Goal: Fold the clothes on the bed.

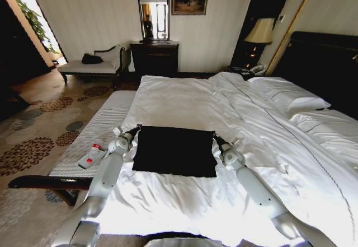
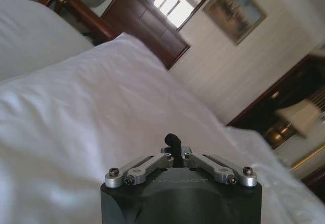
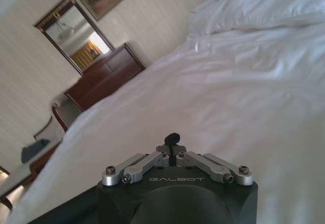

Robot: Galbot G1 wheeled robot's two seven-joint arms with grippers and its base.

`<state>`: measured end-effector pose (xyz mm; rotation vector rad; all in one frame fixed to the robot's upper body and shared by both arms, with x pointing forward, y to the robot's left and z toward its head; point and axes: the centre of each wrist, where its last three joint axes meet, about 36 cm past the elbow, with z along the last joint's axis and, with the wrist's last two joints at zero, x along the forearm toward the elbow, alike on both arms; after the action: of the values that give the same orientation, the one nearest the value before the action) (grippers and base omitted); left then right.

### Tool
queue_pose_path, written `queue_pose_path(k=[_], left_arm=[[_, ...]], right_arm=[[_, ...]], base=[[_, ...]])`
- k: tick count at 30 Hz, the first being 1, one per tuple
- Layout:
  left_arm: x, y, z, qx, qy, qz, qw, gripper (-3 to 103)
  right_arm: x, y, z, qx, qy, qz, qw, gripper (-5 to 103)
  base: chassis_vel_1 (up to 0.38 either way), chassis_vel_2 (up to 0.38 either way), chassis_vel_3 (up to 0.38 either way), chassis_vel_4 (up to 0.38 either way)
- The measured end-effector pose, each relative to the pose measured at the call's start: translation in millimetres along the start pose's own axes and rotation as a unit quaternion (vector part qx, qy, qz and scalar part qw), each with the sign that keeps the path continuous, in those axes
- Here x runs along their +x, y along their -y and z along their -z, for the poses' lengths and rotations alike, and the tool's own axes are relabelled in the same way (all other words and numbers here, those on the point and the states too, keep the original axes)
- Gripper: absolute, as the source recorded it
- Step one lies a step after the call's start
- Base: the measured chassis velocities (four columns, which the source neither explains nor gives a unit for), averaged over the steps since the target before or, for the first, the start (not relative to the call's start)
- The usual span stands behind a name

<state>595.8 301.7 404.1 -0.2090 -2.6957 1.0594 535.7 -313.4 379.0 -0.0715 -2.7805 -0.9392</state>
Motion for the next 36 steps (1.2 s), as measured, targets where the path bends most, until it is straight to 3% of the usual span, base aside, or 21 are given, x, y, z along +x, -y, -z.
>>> queue_pose_path(k=[3, 5, 11, 18, 22, 26, 32, 36], left_arm=[[4, -3.0, -7, 0.012, 0.013, -0.014, 0.9998, 2], [15, -6.7, -24, 0.025, 0.024, -0.035, 0.9988, 2], [35, -11.4, -38, 0.026, 0.030, -0.067, 0.9970, 2], [50, -27.4, -45, 0.023, 0.029, -0.092, 0.9951, 2], [66, -38.5, -60, 0.046, 0.032, -0.106, 0.9928, 2], [77, -49.8, -76, 0.044, 0.029, -0.114, 0.9921, 2], [80, -59.5, -86, 0.048, 0.030, -0.118, 0.9914, 2], [83, -63.7, -89, 0.047, 0.036, -0.144, 0.9878, 2]], right_arm=[[3, -4, 1, -0.007, 0.011, 0.016, 1.000, 1], [13, -10, -2, -0.028, 0.029, 0.062, 0.997, 1], [48, -2, -13, -0.066, 0.017, 0.113, 0.991, 1], [70, 11, -29, -0.083, 0.028, 0.137, 0.987, 1], [87, 11, -43, -0.101, 0.040, 0.156, 0.982, 1], [96, 12, -57, -0.120, 0.042, 0.154, 0.980, 1], [106, 18, -72, -0.129, 0.041, 0.160, 0.978, 1], [118, 21, -92, -0.149, 0.055, 0.174, 0.972, 1]], base=[[0.000, 0.000, 0.000, 0.000], [0.000, 0.000, 0.000, 0.000], [0.000, 0.000, 0.000, 0.000], [0.000, 0.000, 0.000, 0.000], [0.000, 0.000, 0.000, 0.000], [0.000, 0.000, 0.000, 0.000], [0.000, 0.000, 0.000, 0.000], [0.000, 0.000, 0.000, 0.000]])
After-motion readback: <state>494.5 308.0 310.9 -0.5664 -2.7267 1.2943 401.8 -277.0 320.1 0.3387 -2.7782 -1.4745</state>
